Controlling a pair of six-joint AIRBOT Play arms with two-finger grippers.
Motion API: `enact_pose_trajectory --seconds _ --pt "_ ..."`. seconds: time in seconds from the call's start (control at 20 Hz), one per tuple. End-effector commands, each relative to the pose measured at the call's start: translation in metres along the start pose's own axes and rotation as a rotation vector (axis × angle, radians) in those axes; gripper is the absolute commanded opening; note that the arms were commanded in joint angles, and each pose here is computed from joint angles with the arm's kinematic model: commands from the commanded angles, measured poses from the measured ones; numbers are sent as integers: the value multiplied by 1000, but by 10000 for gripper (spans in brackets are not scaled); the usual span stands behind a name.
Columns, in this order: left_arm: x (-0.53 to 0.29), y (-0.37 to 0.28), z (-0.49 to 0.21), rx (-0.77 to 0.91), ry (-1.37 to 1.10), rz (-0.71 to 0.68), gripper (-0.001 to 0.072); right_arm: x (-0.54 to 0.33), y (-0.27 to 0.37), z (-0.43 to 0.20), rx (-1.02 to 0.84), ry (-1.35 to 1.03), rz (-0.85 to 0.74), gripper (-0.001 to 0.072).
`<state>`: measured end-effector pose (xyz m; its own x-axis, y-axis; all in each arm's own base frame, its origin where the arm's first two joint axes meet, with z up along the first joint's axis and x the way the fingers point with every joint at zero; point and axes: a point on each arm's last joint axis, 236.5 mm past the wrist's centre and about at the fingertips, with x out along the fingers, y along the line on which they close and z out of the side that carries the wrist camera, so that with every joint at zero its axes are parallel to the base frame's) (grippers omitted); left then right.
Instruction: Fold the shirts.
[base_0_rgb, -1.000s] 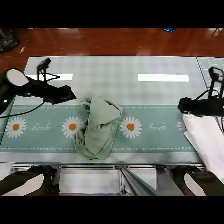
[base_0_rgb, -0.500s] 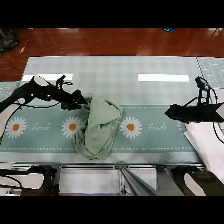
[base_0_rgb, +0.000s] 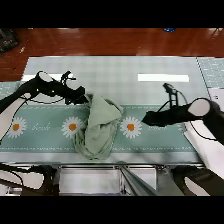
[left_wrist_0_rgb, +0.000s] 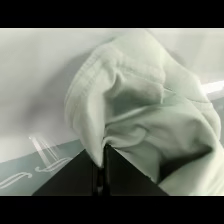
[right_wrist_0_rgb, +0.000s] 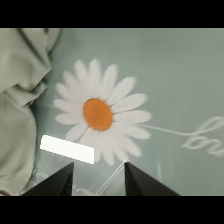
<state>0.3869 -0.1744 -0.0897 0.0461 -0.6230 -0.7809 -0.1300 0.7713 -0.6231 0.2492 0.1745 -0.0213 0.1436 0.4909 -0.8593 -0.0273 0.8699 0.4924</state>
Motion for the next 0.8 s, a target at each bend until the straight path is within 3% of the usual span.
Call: enact_pose_trajectory --seconds 0.0,0.4,0.75 --pt "-3 -8 -2 43 18 -13 33 34 37 -32 -77 91 19 372" --pt "-2 -7 -1 48 18 -10 33 84 77 -94 -122 241 25 372" --pt "-2 -7 -1 48 18 -10 33 134 114 -103 -52 197 121 372"
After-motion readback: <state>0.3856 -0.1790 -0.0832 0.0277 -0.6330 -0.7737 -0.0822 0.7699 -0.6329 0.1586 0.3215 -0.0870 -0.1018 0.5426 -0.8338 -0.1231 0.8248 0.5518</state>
